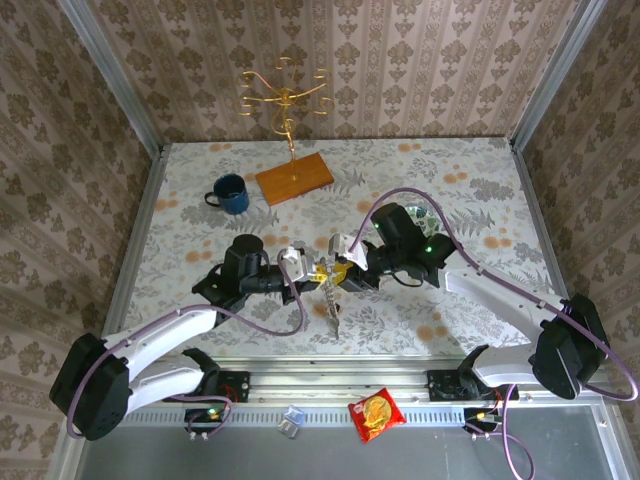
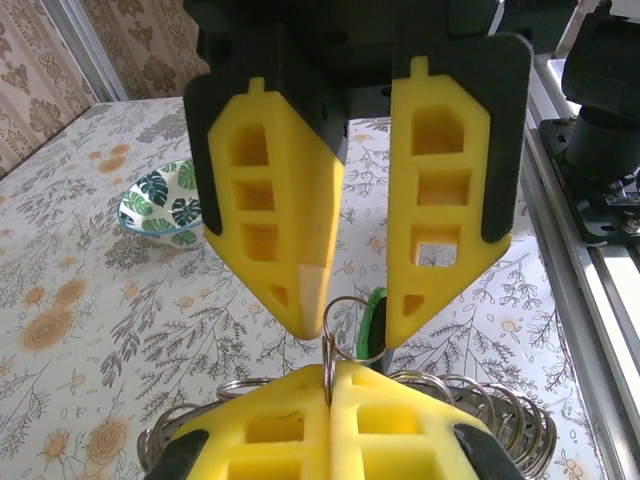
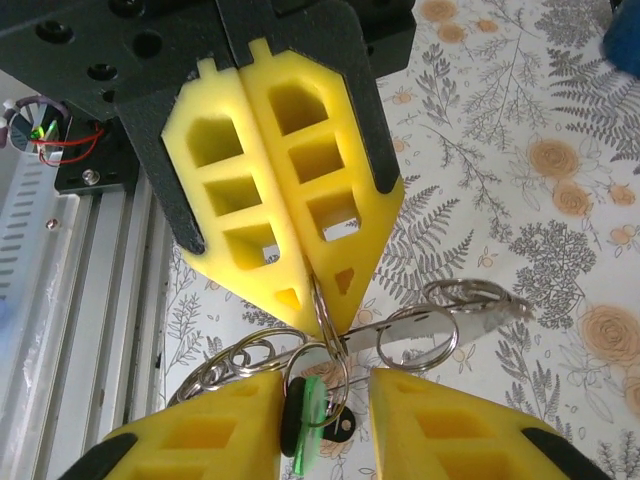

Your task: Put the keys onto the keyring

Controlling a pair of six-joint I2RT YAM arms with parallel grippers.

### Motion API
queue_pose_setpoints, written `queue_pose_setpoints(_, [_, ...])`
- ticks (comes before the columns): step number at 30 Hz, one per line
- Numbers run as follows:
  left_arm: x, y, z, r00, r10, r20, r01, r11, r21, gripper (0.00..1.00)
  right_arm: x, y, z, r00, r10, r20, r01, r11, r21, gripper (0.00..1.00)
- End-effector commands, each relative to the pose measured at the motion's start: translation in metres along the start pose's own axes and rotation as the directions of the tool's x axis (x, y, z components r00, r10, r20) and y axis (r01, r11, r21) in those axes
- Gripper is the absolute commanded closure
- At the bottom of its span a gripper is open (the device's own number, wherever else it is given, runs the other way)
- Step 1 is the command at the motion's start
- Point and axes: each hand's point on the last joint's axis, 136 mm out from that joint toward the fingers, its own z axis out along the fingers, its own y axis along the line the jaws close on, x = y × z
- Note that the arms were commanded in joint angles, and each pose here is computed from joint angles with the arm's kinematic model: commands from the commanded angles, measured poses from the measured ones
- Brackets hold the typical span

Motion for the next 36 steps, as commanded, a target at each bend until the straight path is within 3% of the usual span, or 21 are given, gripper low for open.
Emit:
queue_pose_setpoints(1, [-0.013, 0.000, -0.003, 0.998, 0.036, 0.053, -0.035, 0.999, -0.018, 1.00, -0.009, -0.001, -0.008, 0.999, 0.014, 0.044, -0.016, 1.000, 0.026, 0.76])
queue_pose_setpoints(11, [-0.016, -0.003, -0.005, 0.995, 0.049, 0.087, -0.047, 0.998, -0.030, 1.00, 0.003, -0.004, -0.004, 0.999, 0.046, 0.010, -0.046, 0.998, 0.030, 0.99])
queue_pose_setpoints(21, [-0.019, -0.003, -0.005, 0.990, 0.073, 0.117, -0.067, 0.996, -0.054, 1.00, 0.007, -0.003, 0.011, 0.995, 0.101, 0.010, -0.100, 0.994, -0.031, 1.00])
queue_pose_setpoints(25, [-0.018, -0.003, -0.005, 0.991, 0.068, 0.117, -0.061, 0.996, -0.057, 1.00, 0.001, -0.005, 0.001, 0.993, 0.091, 0.069, -0.091, 0.996, -0.005, 0.79])
queue_pose_setpoints(28, [-0.019, -0.005, -0.005, 0.989, 0.052, 0.136, -0.045, 0.998, -0.051, 1.00, -0.005, -0.005, -0.005, 0.991, 0.033, 0.131, -0.037, 0.999, 0.028, 0.71])
queue_pose_setpoints(36, [-0.023, -0.010, -0.003, 0.981, -0.013, 0.196, 0.013, 1.000, 0.000, 1.00, -0.016, 0.004, -0.012, 0.973, -0.046, 0.228, 0.041, 0.999, 0.028, 0.69])
